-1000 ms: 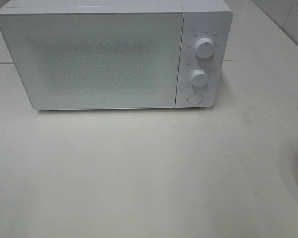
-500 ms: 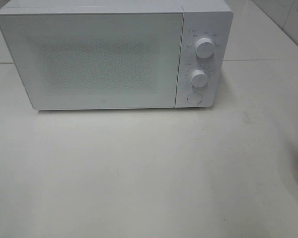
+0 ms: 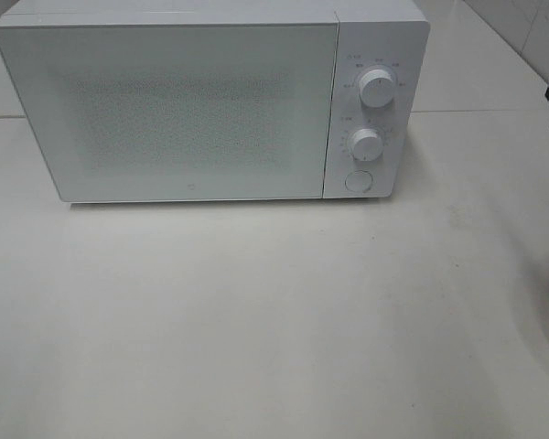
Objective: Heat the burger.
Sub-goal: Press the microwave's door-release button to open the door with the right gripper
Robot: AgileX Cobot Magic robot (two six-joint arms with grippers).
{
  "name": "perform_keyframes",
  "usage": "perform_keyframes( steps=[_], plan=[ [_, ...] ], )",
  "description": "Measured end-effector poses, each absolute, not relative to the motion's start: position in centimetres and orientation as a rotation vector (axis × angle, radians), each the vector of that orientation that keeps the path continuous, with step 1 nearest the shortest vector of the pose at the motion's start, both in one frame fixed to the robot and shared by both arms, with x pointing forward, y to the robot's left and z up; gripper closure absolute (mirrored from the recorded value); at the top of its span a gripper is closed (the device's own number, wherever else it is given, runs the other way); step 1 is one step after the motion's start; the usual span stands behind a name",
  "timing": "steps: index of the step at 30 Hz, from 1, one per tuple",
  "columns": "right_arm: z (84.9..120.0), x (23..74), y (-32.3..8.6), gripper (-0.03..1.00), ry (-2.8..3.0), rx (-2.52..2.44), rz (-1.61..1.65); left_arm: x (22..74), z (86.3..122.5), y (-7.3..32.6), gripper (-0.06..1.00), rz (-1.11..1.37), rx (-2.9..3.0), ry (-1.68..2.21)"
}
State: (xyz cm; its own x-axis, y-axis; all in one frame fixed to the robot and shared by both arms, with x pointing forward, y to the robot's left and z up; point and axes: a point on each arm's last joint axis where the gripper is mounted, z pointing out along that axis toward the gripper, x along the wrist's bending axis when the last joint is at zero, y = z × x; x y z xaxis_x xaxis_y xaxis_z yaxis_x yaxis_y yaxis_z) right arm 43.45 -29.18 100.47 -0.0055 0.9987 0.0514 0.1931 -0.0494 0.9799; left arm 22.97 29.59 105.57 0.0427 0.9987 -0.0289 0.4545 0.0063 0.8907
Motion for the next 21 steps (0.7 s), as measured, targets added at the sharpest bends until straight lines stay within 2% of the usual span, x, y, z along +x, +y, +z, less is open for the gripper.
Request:
perform_keyframes(
  steps=[7,9,21],
  plan=[
    [98.2,44.1,-29.3,0.21,1.332,1.349,1.121,23.0,105.6,29.6,-0.03,0.898,1.554,1.516],
    [96.5,43.9,-29.5,0.21,1.302,1.395,1.104,23.0,105.6,29.6,-0.03,0.898,1.554,1.516],
    [94.4,43.7,-26.6,0.21,1.36,1.305,1.03,23.0,105.6,29.6,-0.03,0.898,1.554,1.516]
  ],
)
